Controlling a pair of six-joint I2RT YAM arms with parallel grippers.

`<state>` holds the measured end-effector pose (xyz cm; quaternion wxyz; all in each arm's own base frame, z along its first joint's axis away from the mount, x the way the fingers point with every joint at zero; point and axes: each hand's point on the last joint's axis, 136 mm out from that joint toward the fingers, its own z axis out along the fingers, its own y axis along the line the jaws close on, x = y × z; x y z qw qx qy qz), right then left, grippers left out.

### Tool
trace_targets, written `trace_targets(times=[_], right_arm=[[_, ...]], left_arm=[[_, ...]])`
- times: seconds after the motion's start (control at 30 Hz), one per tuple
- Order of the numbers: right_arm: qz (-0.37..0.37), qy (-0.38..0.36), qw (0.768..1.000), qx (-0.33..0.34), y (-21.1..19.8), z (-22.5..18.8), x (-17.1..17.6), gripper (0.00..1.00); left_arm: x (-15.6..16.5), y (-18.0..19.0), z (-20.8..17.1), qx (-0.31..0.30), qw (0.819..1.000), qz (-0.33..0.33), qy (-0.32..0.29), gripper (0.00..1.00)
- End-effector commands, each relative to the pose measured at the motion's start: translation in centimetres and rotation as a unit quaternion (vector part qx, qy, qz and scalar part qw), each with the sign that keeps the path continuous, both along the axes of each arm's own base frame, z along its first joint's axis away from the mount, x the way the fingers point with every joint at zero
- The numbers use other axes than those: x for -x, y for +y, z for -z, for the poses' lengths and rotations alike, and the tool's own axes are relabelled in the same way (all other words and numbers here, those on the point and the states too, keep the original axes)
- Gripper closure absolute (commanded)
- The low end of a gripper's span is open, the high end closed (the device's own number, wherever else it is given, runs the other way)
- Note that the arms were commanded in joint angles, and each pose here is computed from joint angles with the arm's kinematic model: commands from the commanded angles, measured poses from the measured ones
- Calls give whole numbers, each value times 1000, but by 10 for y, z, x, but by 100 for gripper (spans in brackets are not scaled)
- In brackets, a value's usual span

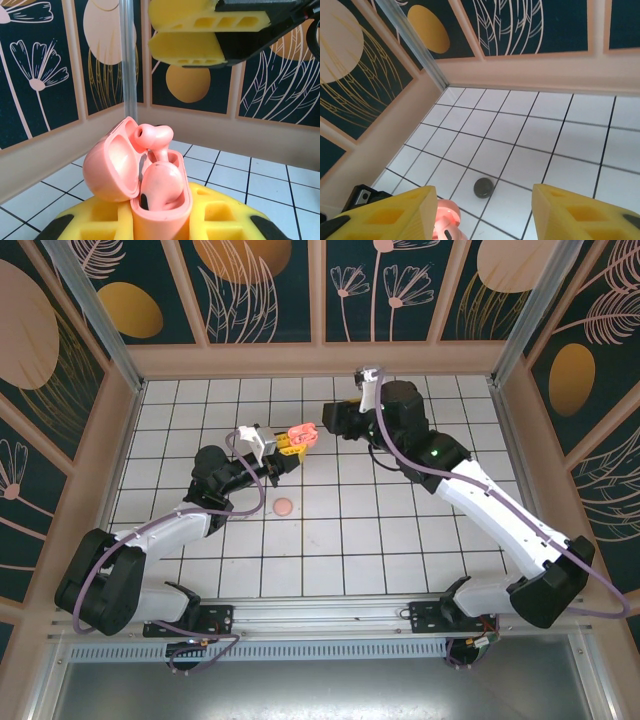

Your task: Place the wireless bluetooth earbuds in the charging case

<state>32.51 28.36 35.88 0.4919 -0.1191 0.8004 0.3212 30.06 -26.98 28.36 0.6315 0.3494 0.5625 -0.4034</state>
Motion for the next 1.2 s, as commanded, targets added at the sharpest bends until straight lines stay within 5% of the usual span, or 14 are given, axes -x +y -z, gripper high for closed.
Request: trace_targets(times=[0.0,0.23,1.17], right_arm=[[-1,60,997,-42,2,16,8,48],[-16,106,989,-106,10,26,18,50],[-67,108,984,-125,43,19,24,62]], left_arm=[[3,0,-16,12,999,3,-30,100],[4,-1,-18,15,999,5,-33,100],[4,-2,-20,19,999,9,-33,100]])
